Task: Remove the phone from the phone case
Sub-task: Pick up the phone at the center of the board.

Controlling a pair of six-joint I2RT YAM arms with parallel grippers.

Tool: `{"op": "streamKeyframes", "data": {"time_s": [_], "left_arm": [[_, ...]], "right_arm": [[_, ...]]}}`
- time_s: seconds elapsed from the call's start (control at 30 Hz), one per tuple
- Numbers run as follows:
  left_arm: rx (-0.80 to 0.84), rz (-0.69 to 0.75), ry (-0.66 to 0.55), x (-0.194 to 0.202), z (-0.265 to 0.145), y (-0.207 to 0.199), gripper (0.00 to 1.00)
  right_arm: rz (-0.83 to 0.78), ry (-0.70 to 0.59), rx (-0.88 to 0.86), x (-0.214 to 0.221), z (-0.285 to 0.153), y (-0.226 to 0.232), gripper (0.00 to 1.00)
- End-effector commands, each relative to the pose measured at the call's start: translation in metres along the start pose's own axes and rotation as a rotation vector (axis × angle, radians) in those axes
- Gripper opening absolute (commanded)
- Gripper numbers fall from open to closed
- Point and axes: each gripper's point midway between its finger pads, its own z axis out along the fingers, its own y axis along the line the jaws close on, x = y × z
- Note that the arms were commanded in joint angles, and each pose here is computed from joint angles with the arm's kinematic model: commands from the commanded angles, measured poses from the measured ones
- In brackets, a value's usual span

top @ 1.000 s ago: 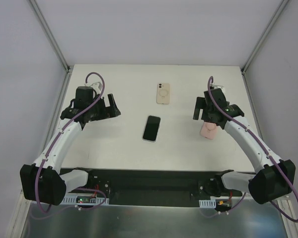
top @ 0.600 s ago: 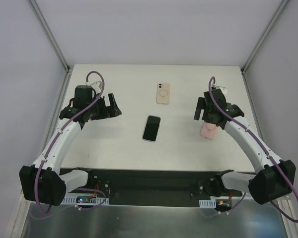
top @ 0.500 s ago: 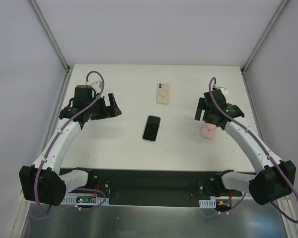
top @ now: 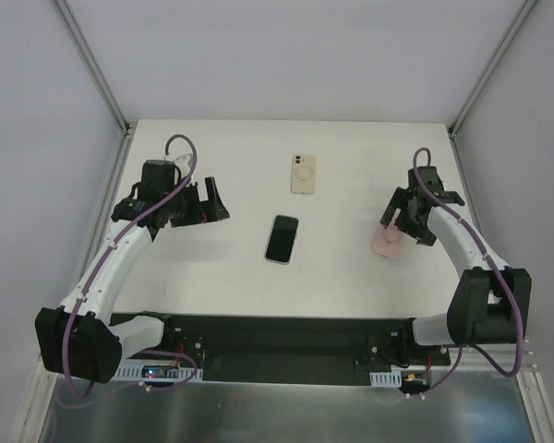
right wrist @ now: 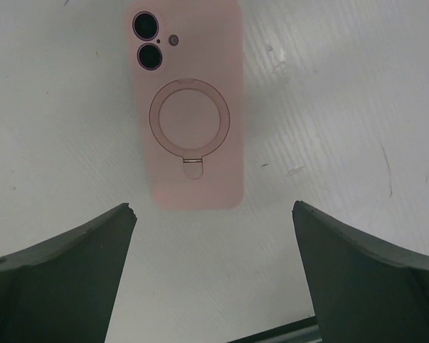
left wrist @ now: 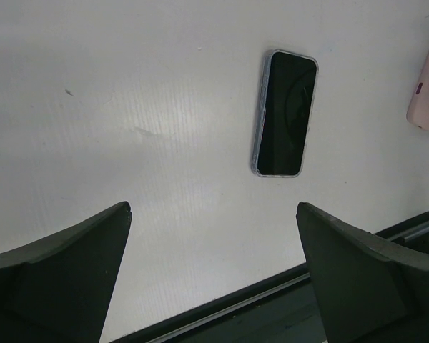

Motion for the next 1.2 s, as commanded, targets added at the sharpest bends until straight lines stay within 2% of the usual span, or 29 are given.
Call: {"op": "streamKeyframes", "data": {"time_s": [0.0, 0.13, 0.6, 0.83, 1.0, 1.17], "left_arm": [[0.018, -0.021, 0.018, 0.006, -0.001, -0.005, 0.99], [0.040, -0.046, 0.047, 0.013, 0.001, -0.009, 0.99], [-0.021, -0.062, 0.017, 0.016, -0.001, 0.002, 0.99], [-0.041, -0.064, 0.007, 0.016, -0.001, 0.005, 0.99], [-0.042, -0.123, 0.012, 0.008, 0.003, 0.001, 0.99], [-0.012, -0.145, 0.033, -0.005, 0.011, -0.013, 0.99]], "right_arm": [[0.012, 0.045, -0.118, 0.004, 0.015, 0.022, 0.96], [-0.007, 0.112, -0.083, 0.015, 0.036, 0.022, 0.96], [-0.042, 0.226, -0.017, 0.036, 0.078, 0.019, 0.96], [-0.041, 0.233, 0.004, 0.032, 0.084, 0.019, 0.98], [-0.050, 0.234, 0.009, 0.033, 0.084, 0.020, 0.99], [-0.056, 0.216, -0.014, 0.033, 0.078, 0.021, 0.85]]}}
